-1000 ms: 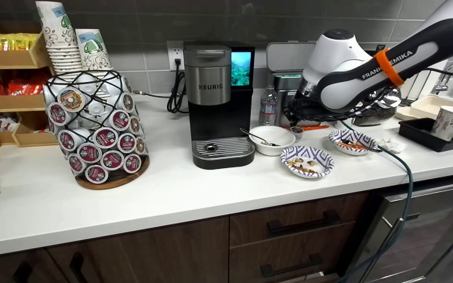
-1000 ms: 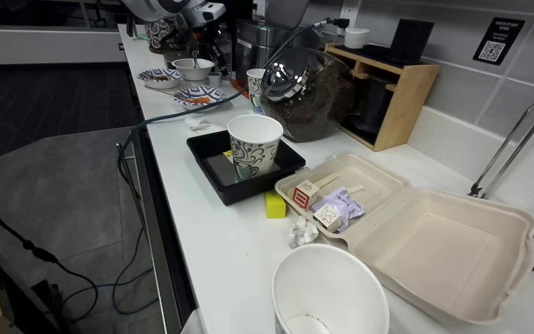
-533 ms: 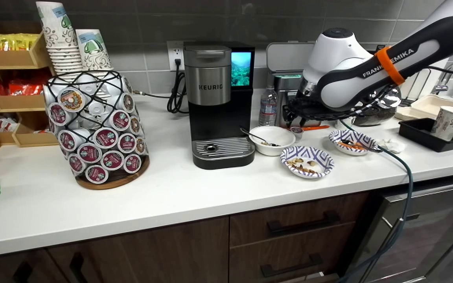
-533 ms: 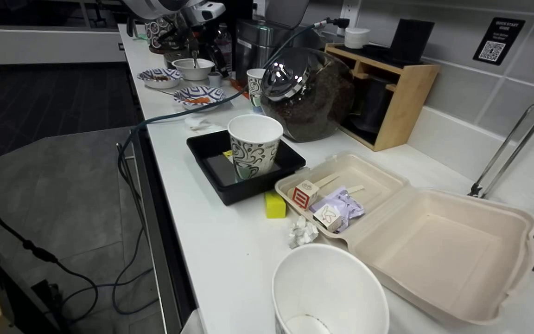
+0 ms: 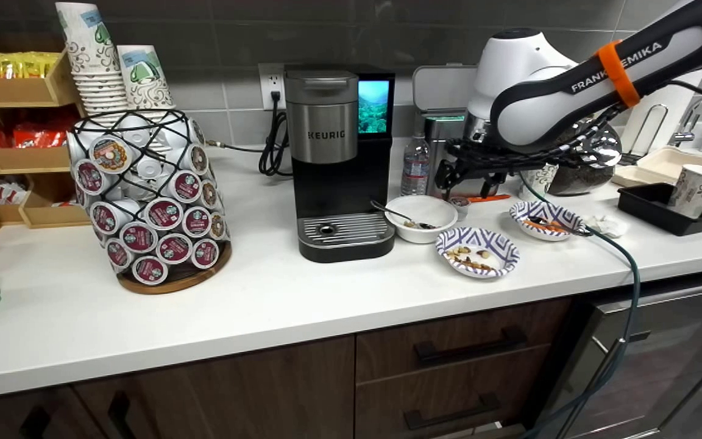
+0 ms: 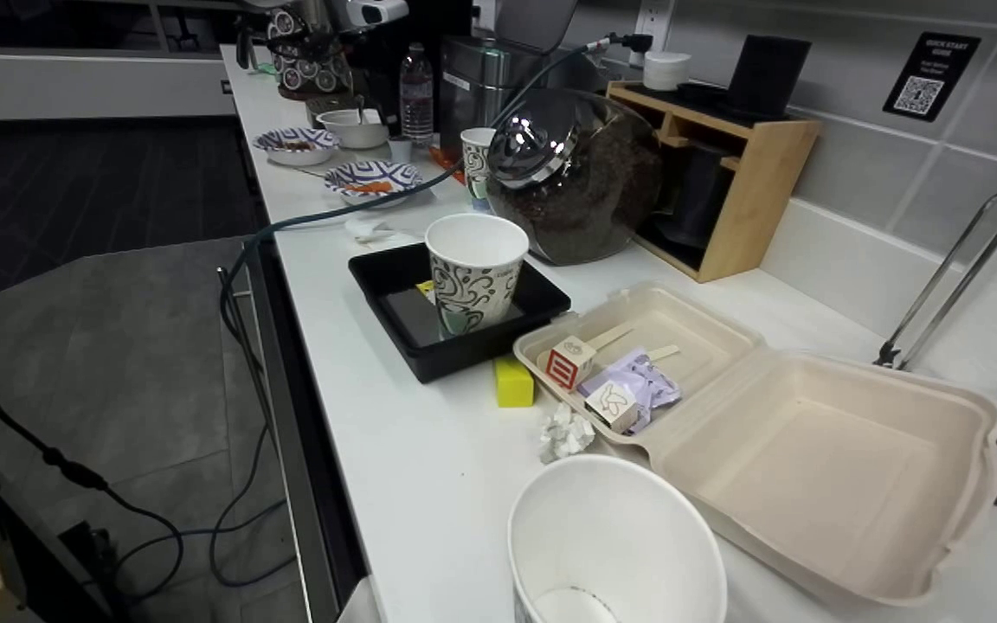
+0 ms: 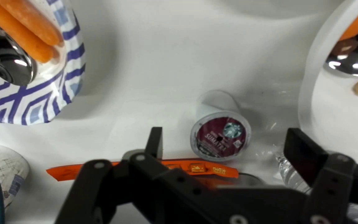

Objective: Put the coffee pod in the silver bin then close the bin.

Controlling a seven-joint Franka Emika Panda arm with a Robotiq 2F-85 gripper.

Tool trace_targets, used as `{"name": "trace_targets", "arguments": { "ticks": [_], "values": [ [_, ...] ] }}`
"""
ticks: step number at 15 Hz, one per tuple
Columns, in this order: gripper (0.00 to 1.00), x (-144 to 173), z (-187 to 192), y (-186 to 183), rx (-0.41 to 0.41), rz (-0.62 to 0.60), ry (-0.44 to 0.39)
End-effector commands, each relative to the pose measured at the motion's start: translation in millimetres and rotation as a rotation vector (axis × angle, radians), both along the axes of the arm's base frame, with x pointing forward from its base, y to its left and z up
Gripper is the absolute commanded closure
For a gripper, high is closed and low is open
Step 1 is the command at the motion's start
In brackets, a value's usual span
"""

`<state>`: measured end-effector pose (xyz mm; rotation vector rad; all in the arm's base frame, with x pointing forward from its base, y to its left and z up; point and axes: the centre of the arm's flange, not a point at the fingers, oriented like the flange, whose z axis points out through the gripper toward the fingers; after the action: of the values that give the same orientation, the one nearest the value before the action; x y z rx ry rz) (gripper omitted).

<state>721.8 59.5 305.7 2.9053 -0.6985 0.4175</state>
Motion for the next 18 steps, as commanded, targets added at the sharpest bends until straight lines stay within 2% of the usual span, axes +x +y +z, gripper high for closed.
{"name": "trace_targets", "arguments": {
  "ticks": [1,6,12,14,15,16,18],
  "values": [
    [0.0,-2.7,-1.1,-1.7,0.06,-0.008,0.023],
    [0.0,5.4,-9.9,-14.0,0.097,-0.048,0.007],
    [0.0,7.8,-19.2,-15.1,0.101,-0.054,0.001],
    [0.1,7.2,-19.4,-14.6,0.101,-0.048,-0.005],
    [0.28,7.7,-19.1,-14.0,0.102,-0.044,-0.015],
    [0.3,8.1,-18.8,-13.6,0.104,-0.041,-0.021],
    [0.47,9.2,-18.8,-13.1,0.104,-0.034,-0.032]
  ]
}}
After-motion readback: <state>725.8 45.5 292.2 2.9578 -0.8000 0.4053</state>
